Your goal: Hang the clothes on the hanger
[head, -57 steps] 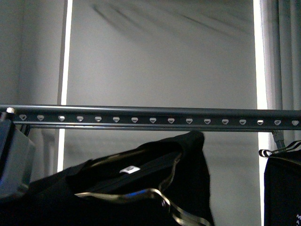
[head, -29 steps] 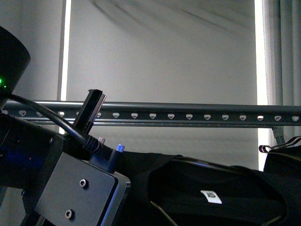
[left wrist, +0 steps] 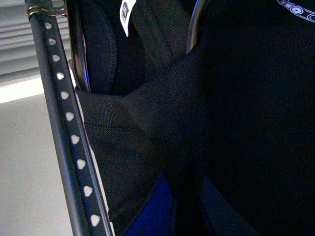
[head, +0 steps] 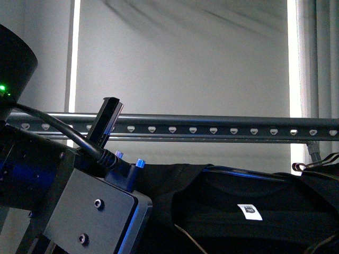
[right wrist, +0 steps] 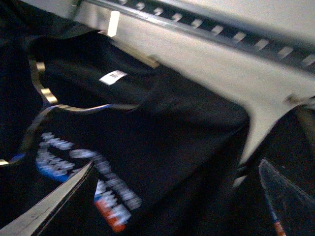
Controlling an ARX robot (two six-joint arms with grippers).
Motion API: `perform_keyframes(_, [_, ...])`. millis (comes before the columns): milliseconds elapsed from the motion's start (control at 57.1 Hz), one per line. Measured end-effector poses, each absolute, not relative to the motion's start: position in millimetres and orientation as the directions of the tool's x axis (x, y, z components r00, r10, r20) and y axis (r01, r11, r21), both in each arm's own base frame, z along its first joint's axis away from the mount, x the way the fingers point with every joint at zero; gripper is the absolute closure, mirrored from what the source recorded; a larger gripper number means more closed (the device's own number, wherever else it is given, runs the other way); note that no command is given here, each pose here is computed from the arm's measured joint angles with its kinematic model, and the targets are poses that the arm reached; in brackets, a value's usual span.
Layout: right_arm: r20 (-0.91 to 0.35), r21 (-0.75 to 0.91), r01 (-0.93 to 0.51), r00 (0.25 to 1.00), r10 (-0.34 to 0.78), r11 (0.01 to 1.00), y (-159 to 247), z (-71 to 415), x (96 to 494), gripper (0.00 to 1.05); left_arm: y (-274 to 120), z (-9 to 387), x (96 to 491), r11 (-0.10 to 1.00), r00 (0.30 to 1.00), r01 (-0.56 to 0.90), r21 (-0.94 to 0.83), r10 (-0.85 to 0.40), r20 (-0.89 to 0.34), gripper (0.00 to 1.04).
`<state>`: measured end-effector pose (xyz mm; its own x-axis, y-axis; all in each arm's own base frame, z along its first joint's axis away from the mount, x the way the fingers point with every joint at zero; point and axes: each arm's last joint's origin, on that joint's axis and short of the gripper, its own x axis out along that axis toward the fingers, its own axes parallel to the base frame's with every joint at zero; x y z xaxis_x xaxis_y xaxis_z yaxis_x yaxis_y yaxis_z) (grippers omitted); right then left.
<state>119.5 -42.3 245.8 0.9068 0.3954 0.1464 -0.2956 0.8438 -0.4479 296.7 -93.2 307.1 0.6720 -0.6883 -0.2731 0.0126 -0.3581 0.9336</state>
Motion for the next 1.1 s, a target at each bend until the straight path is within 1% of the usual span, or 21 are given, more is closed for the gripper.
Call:
perform_keyframes(53, [0.199, -0.6, -0.229, 0.885, 0.42, 0.767, -45.3, 257.8, 125.9, 0.07, -93.3, 307.1, 296.6, -0.358, 0.672, 0.012, 0.934, -0.689, -0.273, 1.0])
perform_keyframes(70, [0.213, -0.656, -0.205, 0.873, 0.438, 0.726, -46.1, 262.4, 128.8, 0.07, -93.3, 307.1, 296.7, -0.358, 0.672, 0.013, 0.934, -0.688, -0.273, 1.0])
perform_keyframes(88, [0.218, -0.674, -0.198, 0.867, 0.449, 0.711, -46.4, 264.7, 130.4, 0.07, -93.2, 307.1, 296.7, -0.358, 0.672, 0.013, 0.934, -0.688, -0.273, 1.0])
perform_keyframes(105, [0.224, -0.722, -0.179, 0.853, 0.471, 0.668, -46.9, 269.0, 133.8, 0.07, -93.2, 307.1, 296.7, -0.358, 0.672, 0.013, 0.934, -0.688, -0.273, 1.0])
perform_keyframes(175, [0.191, -0.839, -0.148, 0.821, 0.538, 0.523, -48.2, 279.0, 147.8, 0.07, -93.2, 307.1, 296.7, -0.358, 0.673, 0.013, 0.934, -0.688, -0.273, 1.0])
perform_keyframes(228, [0.151, -0.885, -0.146, 0.808, 0.57, 0.441, -48.5, 282.4, 158.5, 0.07, -93.2, 307.1, 296.7, -0.358, 0.673, 0.013, 0.934, -0.688, -0.273, 1.0])
perform_keyframes(420, [0.018, -0.961, -0.152, 0.801, 0.599, 0.232, -43.3, 282.3, 187.8, 0.07, -93.1, 307.1, 296.7, -0.359, 0.673, 0.013, 0.933, -0.688, -0.273, 1.0])
perform_keyframes(438, [0.009, -0.96, -0.16, 0.801, 0.599, 0.228, -42.6, 281.6, 189.5, 0.07, -93.1, 307.1, 296.7, -0.359, 0.673, 0.013, 0.933, -0.688, -0.273, 1.0])
perform_keyframes(455, [-0.009, -0.969, -0.154, 0.8, 0.599, 0.192, -41.2, 280.1, 192.7, 0.07, -93.1, 307.1, 296.7, -0.359, 0.673, 0.013, 0.933, -0.688, -0.273, 1.0])
perform_keyframes(508, [-0.043, -0.975, -0.165, 0.795, 0.605, 0.147, -38.1, 276.4, 198.7, 0.07, -93.1, 307.1, 296.7, -0.359, 0.673, 0.013, 0.933, -0.688, -0.273, 1.0])
perform_keyframes(595, [-0.096, -0.992, -0.126, 0.785, 0.612, 0.005, -29.9, 264.8, 213.8, 0.07, -93.2, 307.1, 296.7, -0.358, 0.672, 0.012, 0.933, -0.688, -0.273, 1.0])
perform_keyframes(701, [-0.118, -0.993, -0.098, 0.784, 0.609, -0.066, -23.0, 257.3, 228.5, 0.07, -93.2, 307.1, 296.7, -0.358, 0.672, 0.012, 0.933, -0.688, -0.273, 1.0])
perform_keyframes(806, [-0.108, -0.994, -0.066, 0.794, 0.598, -0.092, -18.5, 254.7, 240.3, 0.07, -93.1, 307.1, 296.7, -0.359, 0.673, 0.013, 0.933, -0.688, -0.273, 1.0])
perform_keyframes(893, [-0.071, -0.994, -0.01, 0.825, 0.56, -0.111, -13.3, 253.9, 259.8, 0.07, -93.1, 307.1, 296.7, -0.359, 0.673, 0.013, 0.933, -0.688, -0.273, 1.0])
perform_keyframes(981, [-0.02, -0.994, 0.039, 0.846, 0.533, -0.099, -9.1, 254.8, 275.0, 0.07, -93.1, 307.1, 296.7, -0.359, 0.673, 0.013, 0.933, -0.688, -0.273, 1.0])
perform_keyframes(1103, [0.076, -0.992, 0.115, 0.856, 0.511, -0.044, -1.9, 258.2, 292.0, 0.07, -93.1, 307.1, 296.8, -0.359, 0.673, 0.013, 0.933, -0.687, -0.273, 1.0])
